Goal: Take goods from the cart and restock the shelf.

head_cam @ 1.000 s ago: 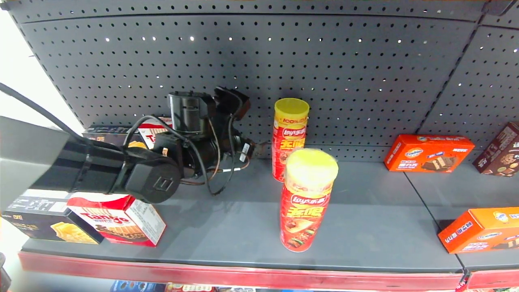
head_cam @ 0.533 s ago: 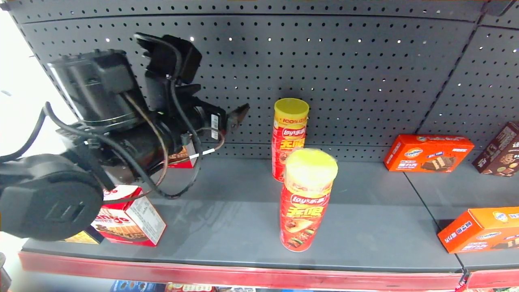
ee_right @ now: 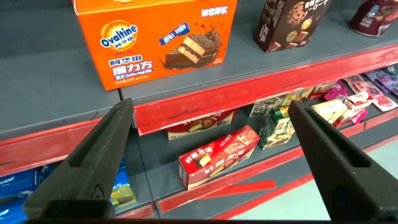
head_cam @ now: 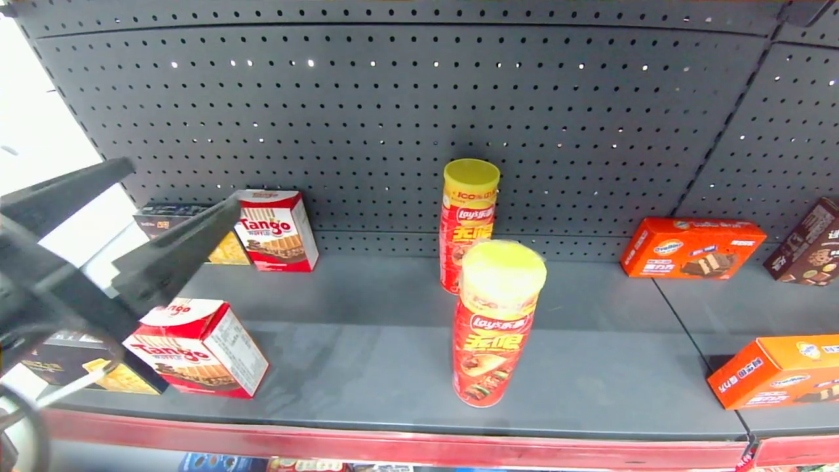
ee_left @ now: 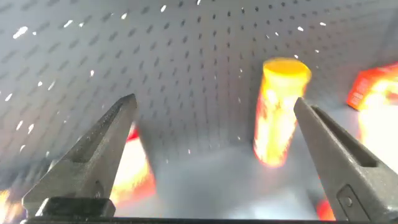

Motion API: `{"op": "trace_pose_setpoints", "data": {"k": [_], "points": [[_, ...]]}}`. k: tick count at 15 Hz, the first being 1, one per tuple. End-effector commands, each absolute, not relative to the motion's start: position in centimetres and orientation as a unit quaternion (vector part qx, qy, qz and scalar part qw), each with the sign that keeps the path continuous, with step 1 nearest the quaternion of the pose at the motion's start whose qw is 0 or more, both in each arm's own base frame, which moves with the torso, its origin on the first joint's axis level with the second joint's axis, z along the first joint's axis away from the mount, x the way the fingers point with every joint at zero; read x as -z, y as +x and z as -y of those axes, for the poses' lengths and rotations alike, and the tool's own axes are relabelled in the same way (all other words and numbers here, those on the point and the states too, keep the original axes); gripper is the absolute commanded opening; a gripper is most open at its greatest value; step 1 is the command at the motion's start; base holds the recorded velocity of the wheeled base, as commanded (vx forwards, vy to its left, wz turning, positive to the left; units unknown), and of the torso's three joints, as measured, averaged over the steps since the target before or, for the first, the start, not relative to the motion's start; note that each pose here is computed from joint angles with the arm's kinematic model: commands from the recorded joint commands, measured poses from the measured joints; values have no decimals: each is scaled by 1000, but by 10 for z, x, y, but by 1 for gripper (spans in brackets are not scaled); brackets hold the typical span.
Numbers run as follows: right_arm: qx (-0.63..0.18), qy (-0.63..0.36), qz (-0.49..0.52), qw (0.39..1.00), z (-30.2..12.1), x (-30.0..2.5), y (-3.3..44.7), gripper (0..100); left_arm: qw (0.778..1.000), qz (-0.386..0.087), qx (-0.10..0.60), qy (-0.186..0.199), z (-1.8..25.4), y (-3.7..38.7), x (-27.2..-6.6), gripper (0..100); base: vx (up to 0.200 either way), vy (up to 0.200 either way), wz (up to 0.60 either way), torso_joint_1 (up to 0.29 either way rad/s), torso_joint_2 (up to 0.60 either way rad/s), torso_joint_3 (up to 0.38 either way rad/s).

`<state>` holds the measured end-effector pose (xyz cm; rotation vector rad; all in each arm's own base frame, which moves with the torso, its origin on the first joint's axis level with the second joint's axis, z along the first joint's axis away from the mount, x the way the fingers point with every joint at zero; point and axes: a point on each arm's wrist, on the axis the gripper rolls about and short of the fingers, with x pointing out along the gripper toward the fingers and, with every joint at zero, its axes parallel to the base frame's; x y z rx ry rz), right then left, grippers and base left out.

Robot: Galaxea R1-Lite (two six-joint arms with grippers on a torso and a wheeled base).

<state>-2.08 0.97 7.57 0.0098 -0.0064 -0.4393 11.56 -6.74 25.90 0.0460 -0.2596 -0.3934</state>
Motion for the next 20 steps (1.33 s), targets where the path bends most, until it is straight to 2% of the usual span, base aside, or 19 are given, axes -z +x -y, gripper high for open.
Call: {"op": "trace_pose_setpoints", "data": {"k": [1, 3, 4, 5, 6, 8, 11, 12, 14, 18, 20], "points": [[218, 5, 3, 976, -10, -76, -21, 100, 976, 158, 147, -2, 8, 24, -193, 100, 0, 0, 0, 0, 0, 0], [218, 5, 3, 976, -10, -76, -21, 100, 984, 155, 85, 26, 2, 13, -165, 100, 0, 0, 0, 0, 0, 0], [218, 5, 3, 976, -10, -76, -21, 100, 984, 150, 95, 35, 3, 5, -147, 100, 0, 0, 0, 0, 0, 0], [218, 5, 3, 976, -10, -76, -21, 100, 987, 133, 89, 33, 4, -3, -131, 100, 0, 0, 0, 0, 0, 0], [218, 5, 3, 976, -10, -76, -21, 100, 993, 96, 66, 27, 4, -10, -115, 100, 0, 0, 0, 0, 0, 0], [218, 5, 3, 976, -10, -76, -21, 100, 996, 63, 49, 27, 5, -18, -97, 100, 0, 0, 0, 0, 0, 0], [218, 5, 3, 976, -10, -76, -21, 100, 997, 49, 56, 25, 5, -18, -94, 100, 0, 0, 0, 0, 0, 0], [218, 5, 3, 976, -10, -76, -21, 100, 995, 50, 83, 23, 4, -21, -90, 100, 0, 0, 0, 0, 0, 0], [218, 5, 3, 976, -10, -76, -21, 100, 996, 33, 85, 21, 4, -23, -82, 100, 0, 0, 0, 0, 0, 0], [218, 5, 3, 976, -10, -76, -21, 100, 995, 34, 87, 23, 4, -23, -82, 100, 0, 0, 0, 0, 0, 0], [218, 5, 3, 976, -10, -76, -21, 100, 996, 29, 85, 12, 4, -23, -81, 100, 0, 0, 0, 0, 0, 0]]}}
